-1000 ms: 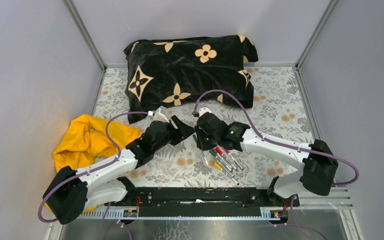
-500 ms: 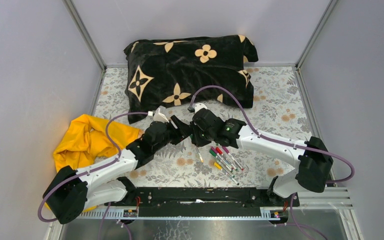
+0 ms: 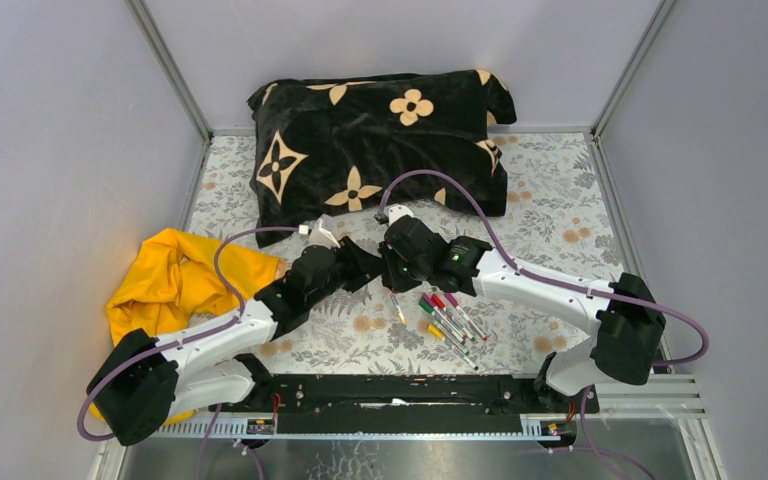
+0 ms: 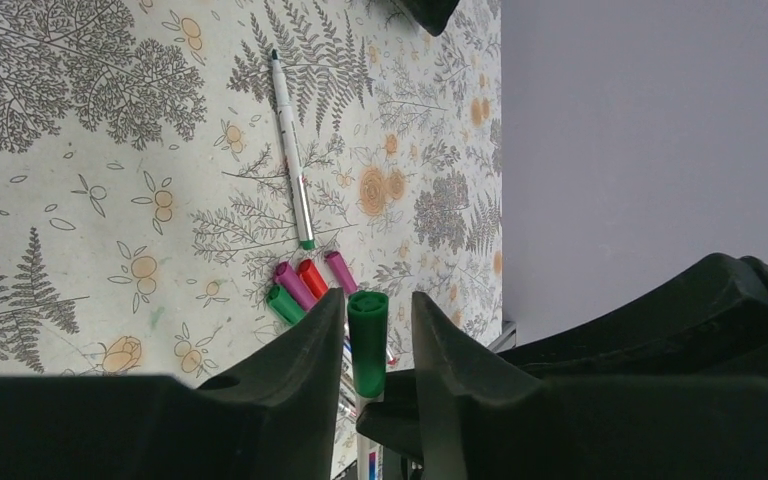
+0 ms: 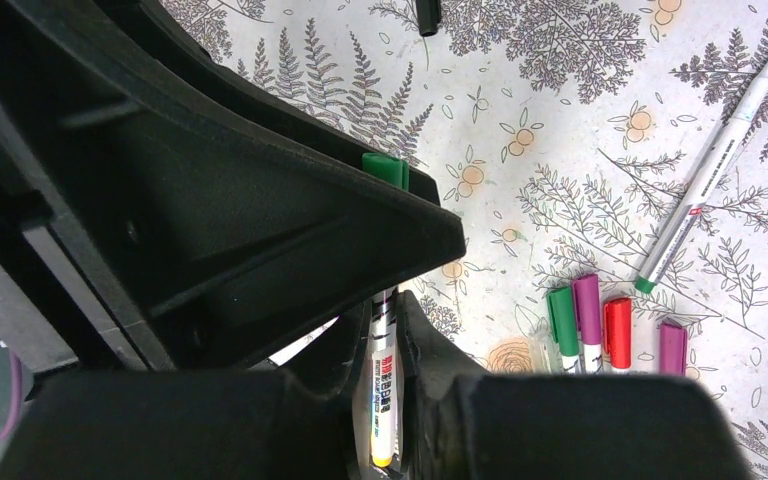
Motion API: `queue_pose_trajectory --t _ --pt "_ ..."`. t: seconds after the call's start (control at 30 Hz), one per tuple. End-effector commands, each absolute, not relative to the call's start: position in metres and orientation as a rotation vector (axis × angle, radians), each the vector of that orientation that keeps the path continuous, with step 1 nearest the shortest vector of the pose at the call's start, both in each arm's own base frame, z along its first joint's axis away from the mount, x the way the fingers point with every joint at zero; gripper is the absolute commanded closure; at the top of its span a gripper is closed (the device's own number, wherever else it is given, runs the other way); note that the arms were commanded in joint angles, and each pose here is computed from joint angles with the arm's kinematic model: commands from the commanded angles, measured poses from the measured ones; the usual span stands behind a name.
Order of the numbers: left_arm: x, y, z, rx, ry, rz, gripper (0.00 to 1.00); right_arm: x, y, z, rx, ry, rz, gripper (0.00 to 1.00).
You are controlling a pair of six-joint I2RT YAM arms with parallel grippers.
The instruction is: Open the pen caps
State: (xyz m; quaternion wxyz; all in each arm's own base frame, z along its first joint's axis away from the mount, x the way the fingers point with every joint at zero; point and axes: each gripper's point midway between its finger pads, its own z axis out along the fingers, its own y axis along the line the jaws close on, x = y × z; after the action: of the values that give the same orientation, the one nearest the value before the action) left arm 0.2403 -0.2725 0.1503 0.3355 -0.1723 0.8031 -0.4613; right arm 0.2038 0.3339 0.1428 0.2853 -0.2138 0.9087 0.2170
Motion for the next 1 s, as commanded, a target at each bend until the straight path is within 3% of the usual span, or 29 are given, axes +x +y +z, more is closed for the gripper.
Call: queue_pose_trajectory --t 0.0,0.1,0.2,0.3,0.43,0.57,0.97 --pt "0.237 -0.278 0.157 -0.424 2.060 -1.261 0.66 0.209 0.348 0.166 -0.575 2.349 0.636 0.94" --pt "0.236 -0.278 0.156 -0.425 2.059 -1.259 0.79 0.210 0.347 0.166 -0.576 2.349 0.629 0.94" --pt "0.237 -0.277 0.157 -0.429 2.055 -1.253 1.00 0.209 0.345 0.165 -0.573 2.344 0.628 0.93" --pt "0.239 -0.275 0.156 -0.440 2.053 -1.236 1.00 0.208 0.342 0.166 -0.580 2.339 0.625 0.86" --pt "0.241 -0.272 0.153 -0.453 2.061 -1.204 1.00 0.207 0.337 0.171 -0.585 2.327 0.615 0.69" --pt "0.243 -0.267 0.152 -0.491 2.060 -1.184 1.00 0.207 0.331 0.174 -0.583 2.319 0.598 0.61" --pt "0.247 -0.266 0.180 -0.595 2.010 -1.234 1.00 0.193 0.315 0.151 -0.549 2.313 0.649 0.57"
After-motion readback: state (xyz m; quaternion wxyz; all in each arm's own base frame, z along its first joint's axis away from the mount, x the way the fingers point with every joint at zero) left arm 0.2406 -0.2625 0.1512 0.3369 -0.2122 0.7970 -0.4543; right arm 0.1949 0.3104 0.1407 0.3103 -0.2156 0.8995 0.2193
